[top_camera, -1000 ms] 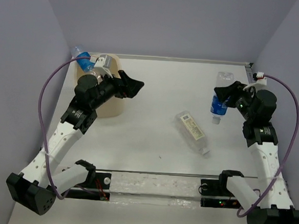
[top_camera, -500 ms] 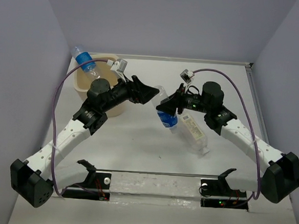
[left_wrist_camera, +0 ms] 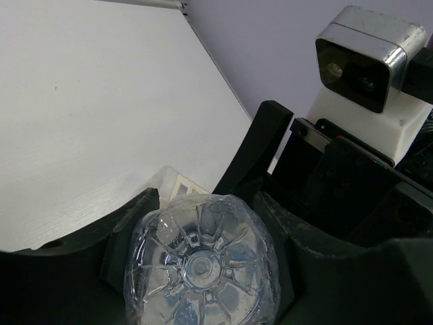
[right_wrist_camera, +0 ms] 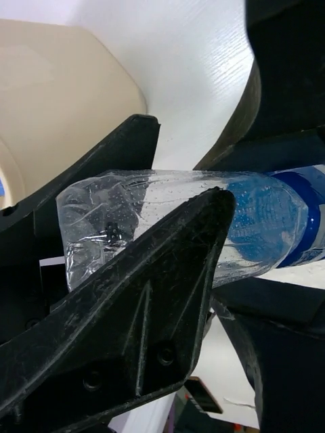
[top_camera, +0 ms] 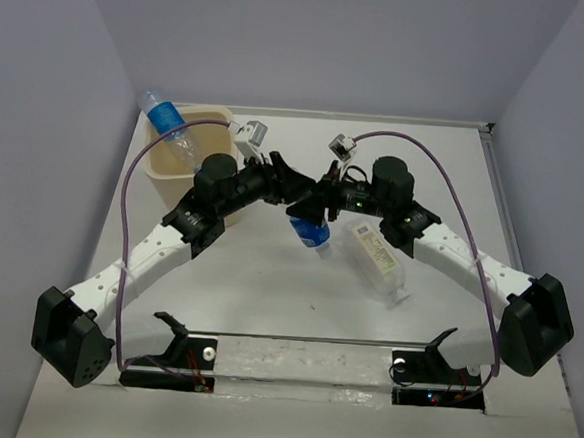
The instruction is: Put the plastic bottles in the bin
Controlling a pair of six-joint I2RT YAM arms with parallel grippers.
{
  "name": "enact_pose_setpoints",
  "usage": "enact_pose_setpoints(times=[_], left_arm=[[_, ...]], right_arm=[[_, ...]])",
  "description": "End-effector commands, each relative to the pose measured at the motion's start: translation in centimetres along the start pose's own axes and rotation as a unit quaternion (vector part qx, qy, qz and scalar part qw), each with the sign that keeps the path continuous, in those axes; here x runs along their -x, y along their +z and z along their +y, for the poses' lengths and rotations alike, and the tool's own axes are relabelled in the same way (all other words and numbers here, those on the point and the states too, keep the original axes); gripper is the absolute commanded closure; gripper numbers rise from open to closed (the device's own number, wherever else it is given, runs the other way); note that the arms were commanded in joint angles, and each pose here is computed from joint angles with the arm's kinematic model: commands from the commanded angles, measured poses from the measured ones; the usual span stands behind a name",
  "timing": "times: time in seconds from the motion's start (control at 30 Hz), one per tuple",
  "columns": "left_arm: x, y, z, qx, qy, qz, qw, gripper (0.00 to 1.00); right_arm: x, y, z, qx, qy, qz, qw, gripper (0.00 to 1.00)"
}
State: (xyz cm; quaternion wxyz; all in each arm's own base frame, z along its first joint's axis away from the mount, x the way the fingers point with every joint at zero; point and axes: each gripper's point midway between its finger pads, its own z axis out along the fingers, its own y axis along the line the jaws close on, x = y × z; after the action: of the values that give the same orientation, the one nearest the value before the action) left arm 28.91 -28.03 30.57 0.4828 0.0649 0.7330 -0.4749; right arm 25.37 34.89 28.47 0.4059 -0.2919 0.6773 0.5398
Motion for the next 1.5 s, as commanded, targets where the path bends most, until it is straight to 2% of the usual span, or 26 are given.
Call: enact_pose_setpoints(times=[0.0, 0.03, 0.07, 0.1, 0.13, 0.23, 0.27, 0.37, 0.4, 0.5, 0.53, 0.6, 0.63, 0.73, 0.93, 1.1, 1.23, 1.47], left_arm=[[4.1, -1.5, -0.9, 0.020, 0.035, -0.077, 0.996, 0.70], [5.3, -1.8, -0.3, 0.046, 0.039, -0.100, 0.993, 0.73], [5.7, -2.5, 0.1, 0.068, 0.044, -0.104, 0.991, 0.74], [6.5, -3.0, 0.6, 0.089, 0.062, -0.116, 0.987, 0.75], [8.9, -4.0, 1.1, 0.126, 0.069, -0.154, 0.978, 0.75], [11.9, -6.0, 2.8, 0.198, 0.089, -0.183, 0.959, 0.75], [14.8, -7.9, 3.9, 0.248, 0.102, -0.221, 0.938, 0.75], [20.0, -11.7, 5.1, 0.311, 0.109, -0.291, 0.898, 0.75], [22.0, -13.8, 6.4, 0.341, 0.108, -0.320, 0.878, 0.75], [25.8, -16.6, 6.1, 0.365, 0.110, -0.362, 0.850, 0.75], [27.5, -18.2, 5.8, 0.386, 0.109, -0.390, 0.829, 0.75], [28.8, -19.5, 5.7, 0.412, 0.125, -0.404, 0.807, 0.75], [29.7, -20.8, 5.5, 0.434, 0.125, -0.423, 0.786, 0.75], [29.5, -21.7, 7.0, 0.480, 0.136, -0.414, 0.761, 0.75], [26.9, -20.3, 10.4, 0.500, 0.155, -0.382, 0.761, 0.75], [22.3, -17.9, 15.4, 0.527, 0.180, -0.308, 0.771, 0.75], [21.3, -17.3, 15.9, 0.518, 0.189, -0.296, 0.780, 0.76], [21.0, -15.9, 14.5, 0.461, 0.190, -0.299, 0.814, 0.75]], right_arm=[[3.1, -0.4, 1.6, 0.006, -0.036, -0.050, 0.998, 0.28], [3.3, -0.8, 1.8, 0.003, -0.040, -0.055, 0.998, 0.22], [3.0, -1.0, 1.6, -0.007, -0.040, -0.057, 0.998, 0.12], [2.8, -1.3, 1.6, -0.011, -0.040, -0.056, 0.998, 0.07], [3.1, -1.9, 2.1, -0.011, -0.047, -0.062, 0.997, 0.02], [2.0, -3.0, 2.0, -0.026, -0.049, -0.054, 0.997, 0.00], [2.3, -3.7, 2.5, -0.032, -0.056, -0.063, 0.996, 0.00], [1.1, -5.0, 2.1, -0.055, -0.062, -0.059, 0.995, 0.00], [1.1, -5.7, 2.6, -0.055, -0.069, -0.064, 0.994, 0.00], [0.3, -6.3, 2.7, -0.057, -0.073, -0.058, 0.994, 0.00], [0.1, -6.6, 2.8, -0.057, -0.076, -0.058, 0.994, 0.00], [-0.1, -6.8, 2.9, -0.058, -0.080, -0.057, 0.994, 0.00], [-0.2, -6.9, 2.9, -0.058, -0.081, -0.056, 0.993, 0.00], [-0.5, -7.0, 2.6, -0.062, -0.083, -0.055, 0.993, 0.00], [-0.8, -7.0, 2.5, -0.062, -0.082, -0.052, 0.993, 0.00], [-1.1, -7.3, 2.1, -0.077, -0.083, -0.057, 0.992, 0.00], [-1.3, -7.1, 1.7, -0.081, -0.080, -0.053, 0.992, 0.00], [-1.5, -6.8, 1.0, -0.090, -0.078, -0.048, 0.992, 0.00]])
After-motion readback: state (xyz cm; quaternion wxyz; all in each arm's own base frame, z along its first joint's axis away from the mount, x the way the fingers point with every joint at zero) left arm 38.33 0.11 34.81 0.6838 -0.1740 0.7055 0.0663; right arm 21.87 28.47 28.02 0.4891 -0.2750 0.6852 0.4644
